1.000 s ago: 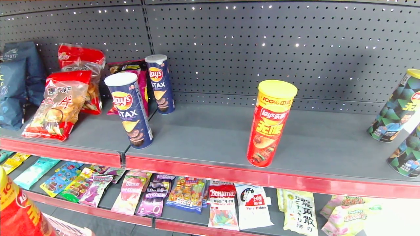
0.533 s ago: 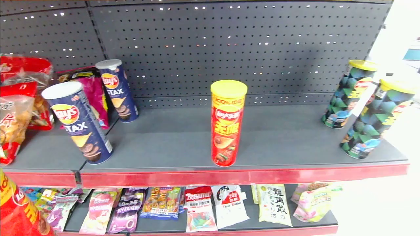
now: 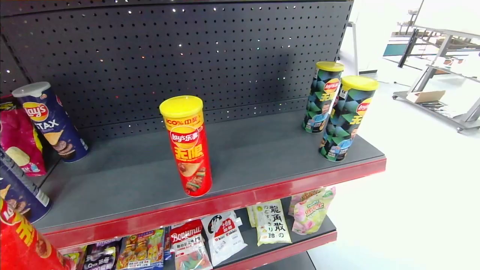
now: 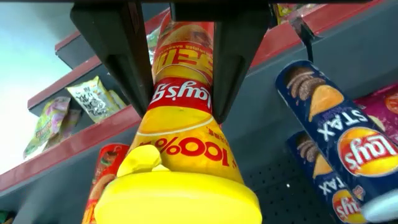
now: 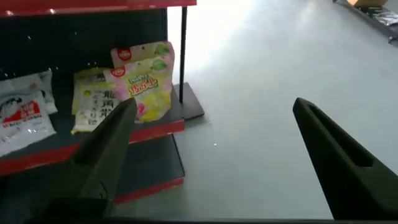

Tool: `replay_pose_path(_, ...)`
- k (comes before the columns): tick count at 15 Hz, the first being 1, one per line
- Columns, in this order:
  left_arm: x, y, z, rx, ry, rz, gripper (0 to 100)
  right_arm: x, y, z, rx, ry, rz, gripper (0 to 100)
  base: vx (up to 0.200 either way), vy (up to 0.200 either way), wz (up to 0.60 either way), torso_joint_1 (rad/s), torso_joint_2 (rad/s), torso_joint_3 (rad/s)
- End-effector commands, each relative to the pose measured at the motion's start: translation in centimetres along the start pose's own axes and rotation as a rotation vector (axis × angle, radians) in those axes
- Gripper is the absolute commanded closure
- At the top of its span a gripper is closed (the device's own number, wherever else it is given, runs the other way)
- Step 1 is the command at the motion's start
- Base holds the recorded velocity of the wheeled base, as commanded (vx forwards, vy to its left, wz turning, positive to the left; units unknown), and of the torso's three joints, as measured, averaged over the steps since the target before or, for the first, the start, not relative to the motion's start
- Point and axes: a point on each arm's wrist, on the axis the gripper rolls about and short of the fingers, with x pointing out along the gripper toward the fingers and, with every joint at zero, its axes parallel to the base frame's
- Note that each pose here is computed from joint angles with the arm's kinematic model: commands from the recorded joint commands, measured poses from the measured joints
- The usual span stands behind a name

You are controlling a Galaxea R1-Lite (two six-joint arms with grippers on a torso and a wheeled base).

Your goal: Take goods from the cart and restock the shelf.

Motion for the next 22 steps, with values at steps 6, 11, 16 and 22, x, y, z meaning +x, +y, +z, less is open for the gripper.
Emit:
replay_pose_path(6,1.9,0.3,1.4,0.000,-0.009,-0.044,100,0.9,0.9,-0.6,0.085,-0.118,0.279,0,0.000,0.000,0.00,0.000,0.00,0.000)
replay_pose_path(11,1.7,0.3,1.5,-0.003,-0.022,-0.047,100,1.0,0.7,-1.1,0.094,-0.062,0.182,0,0.000,0.000,0.00,0.000,0.00,0.000)
replay_pose_path(16,2.0,0.4,2.0,0.000,-0.032,-0.046,100,1.0,0.8,-1.3,0.093,-0.048,0.189,0,0.000,0.000,0.00,0.000,0.00,0.000)
replay_pose_path(22,3.0,0.4,2.3,-0.004,-0.015,-0.068,100,0.3,0.9,-1.5,0.108,-0.128,0.085,0,0.000,0.000,0.00,0.000,0.00,0.000)
